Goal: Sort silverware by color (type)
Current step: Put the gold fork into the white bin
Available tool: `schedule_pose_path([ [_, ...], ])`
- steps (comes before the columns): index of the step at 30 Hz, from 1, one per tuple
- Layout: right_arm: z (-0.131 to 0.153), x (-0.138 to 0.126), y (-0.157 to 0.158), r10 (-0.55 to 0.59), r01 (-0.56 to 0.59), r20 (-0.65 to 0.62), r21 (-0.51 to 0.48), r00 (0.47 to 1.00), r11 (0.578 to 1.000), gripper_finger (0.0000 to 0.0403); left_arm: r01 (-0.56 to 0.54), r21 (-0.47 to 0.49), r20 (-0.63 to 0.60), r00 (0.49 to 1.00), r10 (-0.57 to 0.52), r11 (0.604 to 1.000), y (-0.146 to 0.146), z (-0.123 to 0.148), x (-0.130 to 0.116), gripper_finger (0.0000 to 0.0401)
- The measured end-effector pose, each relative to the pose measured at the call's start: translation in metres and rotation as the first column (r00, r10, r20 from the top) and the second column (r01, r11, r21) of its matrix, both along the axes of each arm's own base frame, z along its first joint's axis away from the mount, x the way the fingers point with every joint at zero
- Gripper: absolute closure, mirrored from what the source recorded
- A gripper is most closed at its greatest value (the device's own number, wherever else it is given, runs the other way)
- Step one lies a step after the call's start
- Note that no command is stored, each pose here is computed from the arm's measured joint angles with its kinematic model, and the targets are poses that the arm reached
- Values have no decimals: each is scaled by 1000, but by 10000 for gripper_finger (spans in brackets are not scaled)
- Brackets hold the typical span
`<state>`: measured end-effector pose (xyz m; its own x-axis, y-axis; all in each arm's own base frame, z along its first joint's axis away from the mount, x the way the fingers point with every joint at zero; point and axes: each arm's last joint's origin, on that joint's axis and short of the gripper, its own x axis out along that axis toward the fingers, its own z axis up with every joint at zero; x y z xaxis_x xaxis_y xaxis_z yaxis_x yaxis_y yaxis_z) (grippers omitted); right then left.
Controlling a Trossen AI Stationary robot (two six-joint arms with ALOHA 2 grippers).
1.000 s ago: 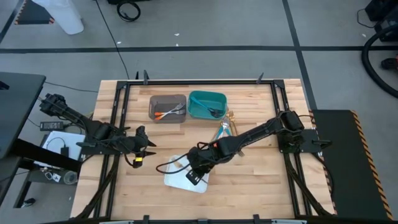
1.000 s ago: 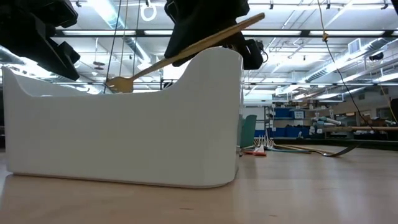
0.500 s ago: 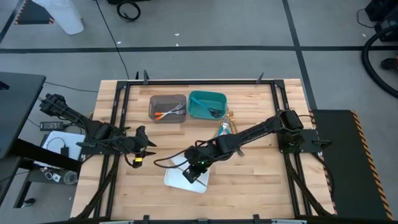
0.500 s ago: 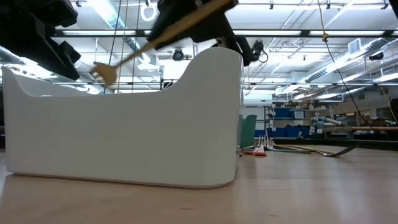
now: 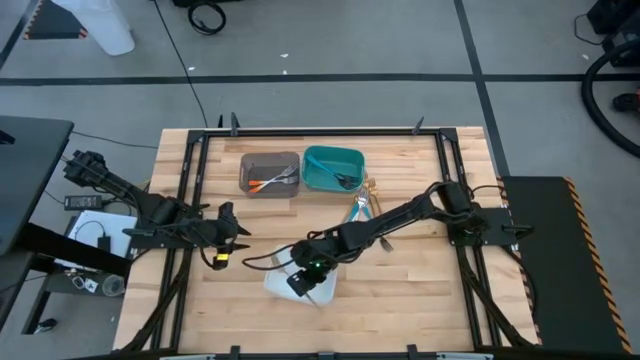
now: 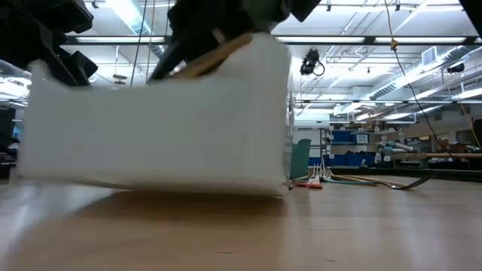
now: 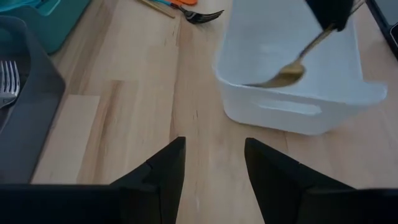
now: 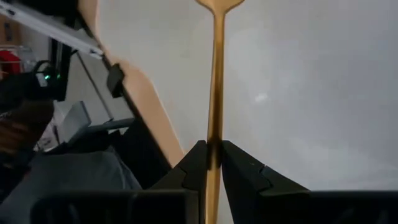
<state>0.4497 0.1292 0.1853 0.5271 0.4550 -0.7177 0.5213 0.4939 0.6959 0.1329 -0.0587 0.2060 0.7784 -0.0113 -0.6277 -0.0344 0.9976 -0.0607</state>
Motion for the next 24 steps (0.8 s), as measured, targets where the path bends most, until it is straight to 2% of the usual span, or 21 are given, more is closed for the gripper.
schedule_pose_path([
  [8, 1, -2, -3, -10, 9, -15, -26, 1000, 1000, 343, 9, -16, -10, 1000, -9, 1000, 0, 0, 0, 228],
  [13, 1, -6, -6, -20, 16, -35, -102, 999, 995, 343, 9, -16, -12, 1000, -9, 1000, 0, -1, -1, 228],
  [20, 10, -13, -12, 0, -7, -59, -125, 998, 992, 343, 7, -15, -17, 1000, -7, 1000, 0, -1, -1, 228],
  [24, 23, -16, -16, 32, -36, -26, -134, 999, 990, 343, 11, -20, -13, 1000, -11, 1000, 0, -1, -1, 228],
])
